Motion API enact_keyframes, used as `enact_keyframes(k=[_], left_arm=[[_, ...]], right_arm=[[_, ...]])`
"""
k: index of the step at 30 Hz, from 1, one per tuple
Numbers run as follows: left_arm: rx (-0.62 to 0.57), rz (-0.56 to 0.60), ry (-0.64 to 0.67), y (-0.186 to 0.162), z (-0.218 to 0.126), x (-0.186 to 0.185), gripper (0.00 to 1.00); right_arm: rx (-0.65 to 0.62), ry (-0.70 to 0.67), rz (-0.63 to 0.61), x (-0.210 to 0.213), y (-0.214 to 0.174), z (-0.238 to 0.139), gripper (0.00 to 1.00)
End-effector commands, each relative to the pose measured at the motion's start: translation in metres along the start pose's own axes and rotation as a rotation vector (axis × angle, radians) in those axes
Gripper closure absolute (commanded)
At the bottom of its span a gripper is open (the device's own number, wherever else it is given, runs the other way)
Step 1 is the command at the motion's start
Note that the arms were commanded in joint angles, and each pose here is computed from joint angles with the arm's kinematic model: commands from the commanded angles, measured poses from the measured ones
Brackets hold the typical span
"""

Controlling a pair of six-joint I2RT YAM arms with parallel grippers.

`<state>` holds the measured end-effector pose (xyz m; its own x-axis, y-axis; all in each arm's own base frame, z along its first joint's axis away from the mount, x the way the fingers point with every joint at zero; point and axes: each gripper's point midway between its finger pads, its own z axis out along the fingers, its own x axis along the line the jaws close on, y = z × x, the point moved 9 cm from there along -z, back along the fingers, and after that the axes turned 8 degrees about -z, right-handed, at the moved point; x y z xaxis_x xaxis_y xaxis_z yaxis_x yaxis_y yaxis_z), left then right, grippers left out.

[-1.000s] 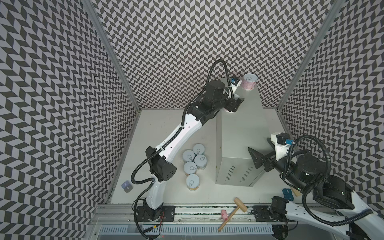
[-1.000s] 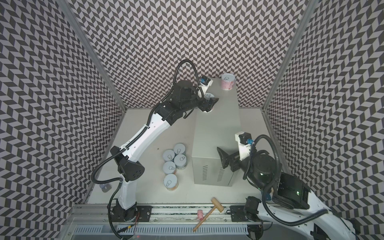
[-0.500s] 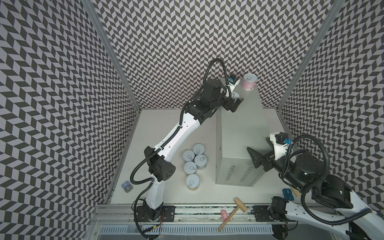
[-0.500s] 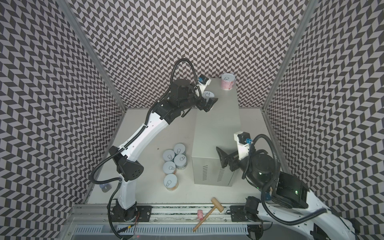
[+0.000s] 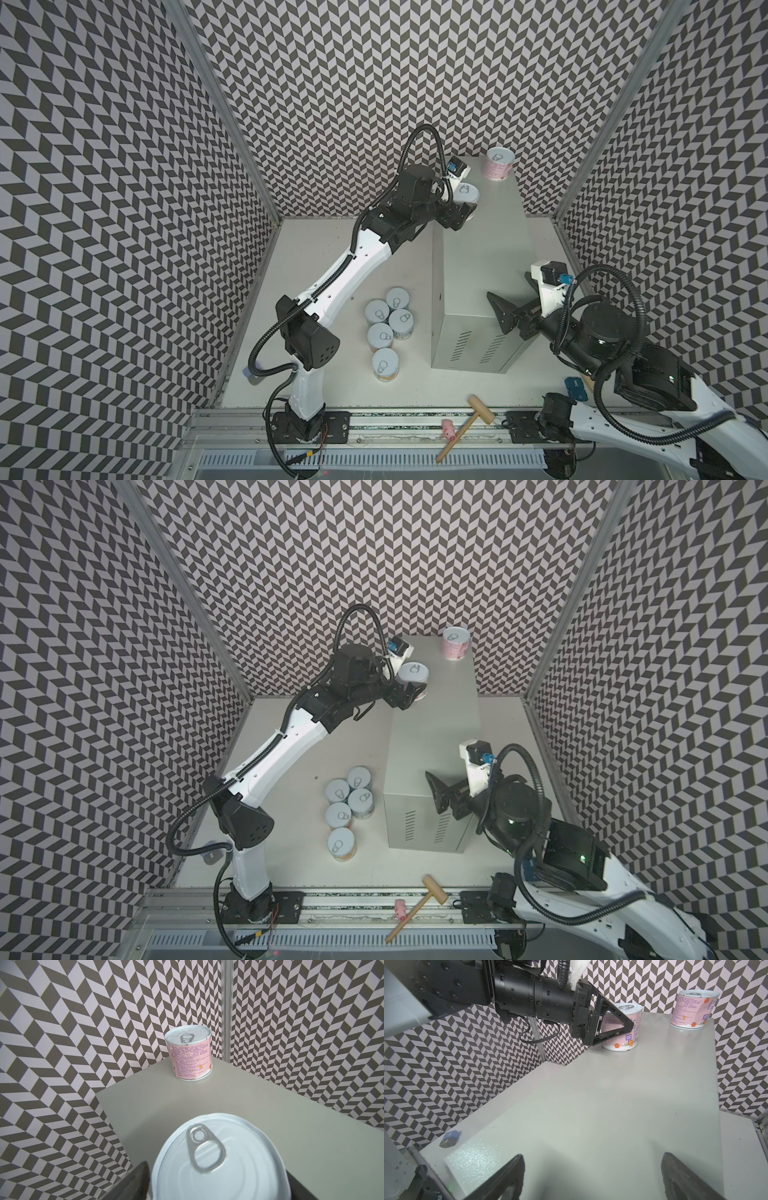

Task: Place and organize the canned foods onto the counter
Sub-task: 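Lower the can with the left gripper beside the can on the cabinet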

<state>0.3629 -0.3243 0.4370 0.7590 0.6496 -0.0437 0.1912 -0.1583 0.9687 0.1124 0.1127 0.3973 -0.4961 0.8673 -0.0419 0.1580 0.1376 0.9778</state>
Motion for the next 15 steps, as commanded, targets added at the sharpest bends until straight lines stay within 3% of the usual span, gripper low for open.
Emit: enact_keyframes(k=[1, 3, 15], left_arm=[[-0.061, 0.010, -0.017, 0.014, -0.012, -0.002, 0.20], [-0.076, 0.011, -0.020, 0.015, -0.010, -0.001, 0.25], [-0.152, 0.066, 0.073, 0.014, 0.033, 0.024, 0.27]], right_arm=[[-0.052, 0.025, 0.033, 0.000, 0.012, -0.005, 0.01], [-0.056, 0.021, 0.040, -0.001, 0.012, -0.006, 0.01], [-0.048, 0.000, 0.056, -0.003, 0.013, -0.007, 0.01]])
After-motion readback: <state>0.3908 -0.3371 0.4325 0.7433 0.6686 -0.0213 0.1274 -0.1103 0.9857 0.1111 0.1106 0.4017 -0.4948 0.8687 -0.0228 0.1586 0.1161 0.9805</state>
